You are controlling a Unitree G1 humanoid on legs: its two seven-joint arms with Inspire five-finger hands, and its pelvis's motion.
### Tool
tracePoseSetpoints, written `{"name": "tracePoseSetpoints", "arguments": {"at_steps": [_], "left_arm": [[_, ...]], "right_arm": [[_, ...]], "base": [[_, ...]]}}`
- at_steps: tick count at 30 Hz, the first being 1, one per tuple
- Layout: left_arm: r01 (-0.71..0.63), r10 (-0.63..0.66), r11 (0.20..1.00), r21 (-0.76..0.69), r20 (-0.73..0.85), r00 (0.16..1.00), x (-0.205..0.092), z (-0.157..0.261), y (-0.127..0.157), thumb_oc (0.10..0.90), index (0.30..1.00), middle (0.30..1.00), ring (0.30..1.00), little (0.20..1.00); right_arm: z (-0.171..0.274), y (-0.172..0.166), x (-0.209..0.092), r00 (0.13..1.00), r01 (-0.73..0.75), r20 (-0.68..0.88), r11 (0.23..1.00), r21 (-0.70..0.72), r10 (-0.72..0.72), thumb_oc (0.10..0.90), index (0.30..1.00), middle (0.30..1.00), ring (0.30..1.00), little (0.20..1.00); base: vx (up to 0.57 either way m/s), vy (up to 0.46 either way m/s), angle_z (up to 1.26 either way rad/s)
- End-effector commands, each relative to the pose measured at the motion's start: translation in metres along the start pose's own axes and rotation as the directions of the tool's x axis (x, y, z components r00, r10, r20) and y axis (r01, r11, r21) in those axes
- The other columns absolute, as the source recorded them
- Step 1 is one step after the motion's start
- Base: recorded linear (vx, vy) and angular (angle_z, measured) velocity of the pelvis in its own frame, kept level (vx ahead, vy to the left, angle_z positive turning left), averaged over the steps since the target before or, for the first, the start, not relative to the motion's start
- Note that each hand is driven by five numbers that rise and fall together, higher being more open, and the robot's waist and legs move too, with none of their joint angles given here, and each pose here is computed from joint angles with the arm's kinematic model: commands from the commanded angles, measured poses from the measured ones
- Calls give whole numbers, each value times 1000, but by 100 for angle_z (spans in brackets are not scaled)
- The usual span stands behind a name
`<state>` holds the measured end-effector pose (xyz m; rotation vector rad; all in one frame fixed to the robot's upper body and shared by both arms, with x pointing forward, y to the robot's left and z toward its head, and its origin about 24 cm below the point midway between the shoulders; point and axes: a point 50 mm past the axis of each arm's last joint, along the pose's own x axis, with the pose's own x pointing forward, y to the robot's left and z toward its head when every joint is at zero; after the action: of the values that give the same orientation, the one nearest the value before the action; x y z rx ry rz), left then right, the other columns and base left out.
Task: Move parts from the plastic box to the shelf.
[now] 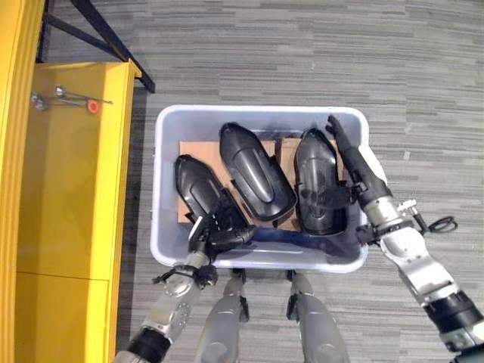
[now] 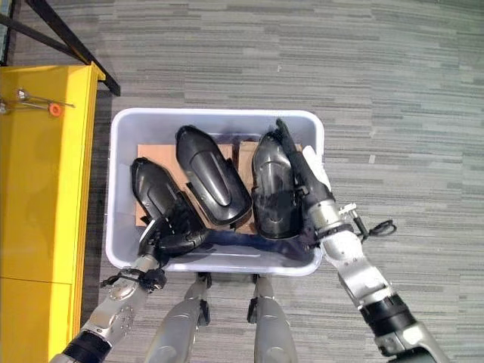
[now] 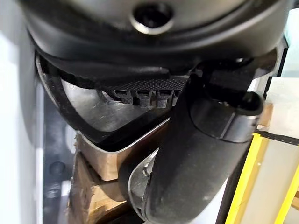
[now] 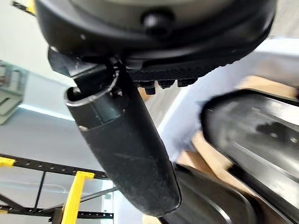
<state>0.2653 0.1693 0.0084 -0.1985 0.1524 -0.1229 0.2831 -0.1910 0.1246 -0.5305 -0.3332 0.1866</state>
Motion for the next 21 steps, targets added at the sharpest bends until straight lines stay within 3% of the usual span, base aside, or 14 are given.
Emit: {"name": "tracePoseSetpoints", "arguments": {"at_steps": [1, 14, 21], "left_arm": [[41, -47, 998, 43, 155, 987, 1, 29, -5, 900, 1000, 1000, 1000, 1000], [32, -41, 997, 66, 155, 987, 0, 28, -2, 900, 1000, 1000, 1000, 1000], [24, -34, 997, 66, 158, 987, 0, 28, -2, 900, 1000, 1000, 1000, 1000]], "right_arm": [[57, -16, 7, 947, 40, 320, 998, -45, -23, 900, 1000, 1000, 1000, 1000], [21, 10, 0, 975, -139, 145, 968, -208, 171, 900, 1000, 1000, 1000, 1000], [1, 14, -1, 979, -180, 52, 955, -234, 197, 900, 1000, 1000, 1000, 1000]], "base": [[-7, -6, -9], [-2, -1, -2], [0, 0, 0]]}}
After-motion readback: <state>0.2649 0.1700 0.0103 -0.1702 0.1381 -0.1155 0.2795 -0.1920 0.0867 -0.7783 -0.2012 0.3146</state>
